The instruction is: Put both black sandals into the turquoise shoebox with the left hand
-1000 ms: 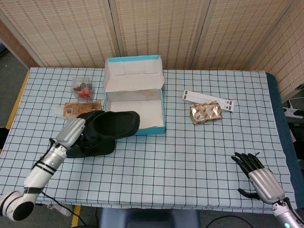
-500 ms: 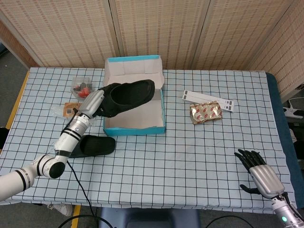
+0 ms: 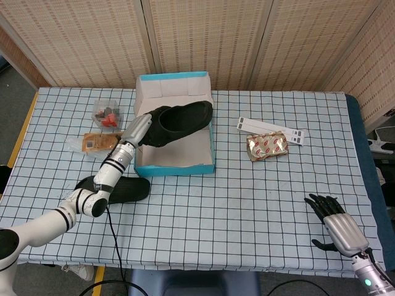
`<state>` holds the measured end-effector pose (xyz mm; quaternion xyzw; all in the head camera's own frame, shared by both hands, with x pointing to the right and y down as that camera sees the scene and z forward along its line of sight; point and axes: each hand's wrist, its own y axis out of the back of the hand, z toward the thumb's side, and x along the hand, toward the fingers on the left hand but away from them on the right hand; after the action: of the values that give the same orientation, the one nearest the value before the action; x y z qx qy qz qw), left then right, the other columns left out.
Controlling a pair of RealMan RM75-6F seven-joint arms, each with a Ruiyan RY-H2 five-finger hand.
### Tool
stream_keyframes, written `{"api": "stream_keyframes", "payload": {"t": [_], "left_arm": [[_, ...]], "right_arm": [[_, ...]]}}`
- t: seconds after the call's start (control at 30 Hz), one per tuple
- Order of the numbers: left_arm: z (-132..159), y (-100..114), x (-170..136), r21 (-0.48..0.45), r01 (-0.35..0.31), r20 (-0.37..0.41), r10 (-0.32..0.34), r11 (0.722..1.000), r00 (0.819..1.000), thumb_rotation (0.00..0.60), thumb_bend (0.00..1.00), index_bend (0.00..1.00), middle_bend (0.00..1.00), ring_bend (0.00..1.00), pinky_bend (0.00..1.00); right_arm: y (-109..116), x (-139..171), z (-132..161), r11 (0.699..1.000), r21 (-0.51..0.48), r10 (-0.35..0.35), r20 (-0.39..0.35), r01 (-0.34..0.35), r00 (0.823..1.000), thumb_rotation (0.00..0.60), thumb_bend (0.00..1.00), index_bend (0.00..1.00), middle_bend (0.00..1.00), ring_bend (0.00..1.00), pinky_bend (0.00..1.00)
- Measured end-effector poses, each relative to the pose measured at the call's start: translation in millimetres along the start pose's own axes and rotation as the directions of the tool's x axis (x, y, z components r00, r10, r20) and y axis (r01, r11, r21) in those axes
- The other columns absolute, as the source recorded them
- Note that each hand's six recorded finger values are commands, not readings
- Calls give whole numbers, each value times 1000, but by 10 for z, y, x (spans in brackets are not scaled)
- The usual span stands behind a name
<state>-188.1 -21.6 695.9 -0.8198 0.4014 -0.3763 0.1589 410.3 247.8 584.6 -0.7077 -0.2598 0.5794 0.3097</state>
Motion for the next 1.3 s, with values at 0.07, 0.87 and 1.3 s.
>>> {"api": "stream_keyframes", "payload": {"t": [0.07, 0.87, 1.3], "left_arm": [[-38, -50, 35, 5, 10, -8, -10, 1000, 1000, 600, 450, 449, 552, 511, 569], [-658, -648, 131, 265, 140, -132, -108, 954, 985, 600, 447, 419, 520, 474, 536], [-878, -744, 180, 282, 145, -254, -72, 949, 965, 600, 448, 298, 439, 385, 455]], "right_arm": [[-4, -4, -5, 1000, 0, 2, 2, -2, 1000, 600, 81, 0, 0, 0, 0], [-2, 61, 31, 1000, -10, 16, -20, -16, 1000, 600, 81, 0, 0, 0, 0], [-21, 42, 27, 999, -13, 33, -24, -33, 999, 600, 81, 0, 0, 0, 0]]}}
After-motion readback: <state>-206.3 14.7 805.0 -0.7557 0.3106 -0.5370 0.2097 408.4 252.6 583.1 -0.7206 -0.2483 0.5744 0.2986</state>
